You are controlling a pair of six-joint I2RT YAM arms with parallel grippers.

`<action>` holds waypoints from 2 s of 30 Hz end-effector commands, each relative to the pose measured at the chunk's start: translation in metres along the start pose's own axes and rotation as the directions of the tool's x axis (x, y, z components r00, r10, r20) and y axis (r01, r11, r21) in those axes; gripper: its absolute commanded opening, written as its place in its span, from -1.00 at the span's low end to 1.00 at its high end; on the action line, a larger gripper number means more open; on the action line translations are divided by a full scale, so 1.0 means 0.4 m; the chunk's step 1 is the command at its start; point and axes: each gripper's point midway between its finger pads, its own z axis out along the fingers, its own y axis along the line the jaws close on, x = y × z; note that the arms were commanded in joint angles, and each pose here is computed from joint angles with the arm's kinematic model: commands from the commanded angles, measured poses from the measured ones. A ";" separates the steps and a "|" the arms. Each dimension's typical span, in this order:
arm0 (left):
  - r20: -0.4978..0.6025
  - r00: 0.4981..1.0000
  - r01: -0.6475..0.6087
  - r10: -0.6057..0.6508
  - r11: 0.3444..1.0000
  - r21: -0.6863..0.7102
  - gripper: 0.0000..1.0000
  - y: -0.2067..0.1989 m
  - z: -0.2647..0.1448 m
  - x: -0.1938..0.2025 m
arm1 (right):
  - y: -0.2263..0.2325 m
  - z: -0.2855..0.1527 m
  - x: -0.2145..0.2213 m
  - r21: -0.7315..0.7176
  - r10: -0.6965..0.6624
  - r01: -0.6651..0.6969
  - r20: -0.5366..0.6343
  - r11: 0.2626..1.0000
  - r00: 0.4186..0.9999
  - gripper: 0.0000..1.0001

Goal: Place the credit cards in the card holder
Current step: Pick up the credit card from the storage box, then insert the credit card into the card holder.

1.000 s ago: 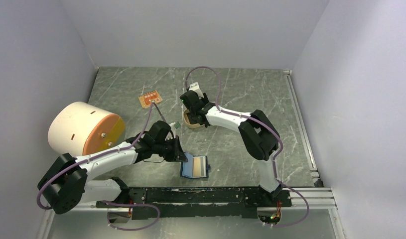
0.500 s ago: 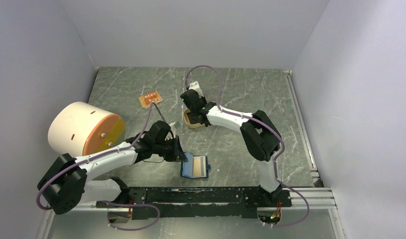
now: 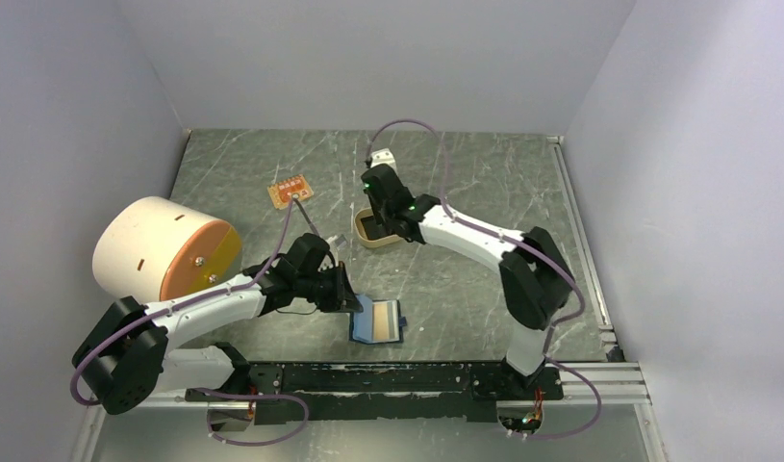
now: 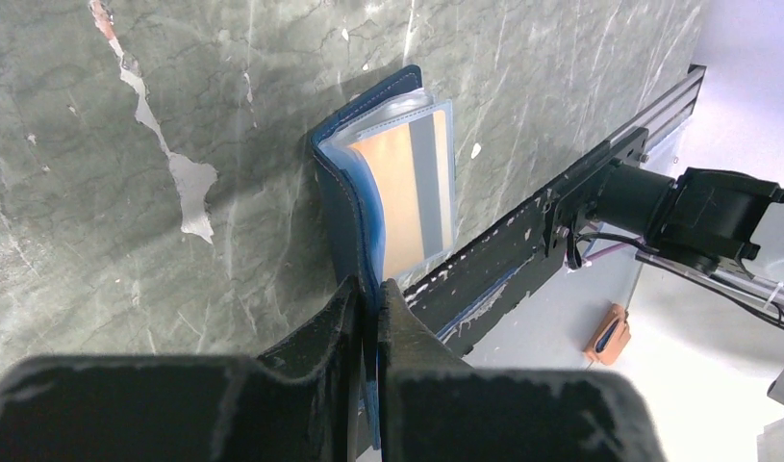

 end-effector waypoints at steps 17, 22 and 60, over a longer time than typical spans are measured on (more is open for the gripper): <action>0.060 0.996 0.060 -0.066 0.994 0.093 -0.69 -0.007 0.080 -0.065 | 0.052 -0.379 0.120 -0.485 0.491 -0.450 -0.047 0.750 0.870 -1.00; 0.065 0.996 0.066 -0.066 0.998 0.000 -0.56 0.045 0.082 -0.057 | 0.081 -0.392 0.201 -0.538 0.566 -0.524 -0.101 0.661 0.818 -1.00; 0.066 0.996 0.057 -0.053 0.997 -0.057 -0.60 0.120 0.079 -0.022 | 0.127 -0.298 0.424 -0.470 0.658 -0.706 -0.298 0.530 0.692 -1.00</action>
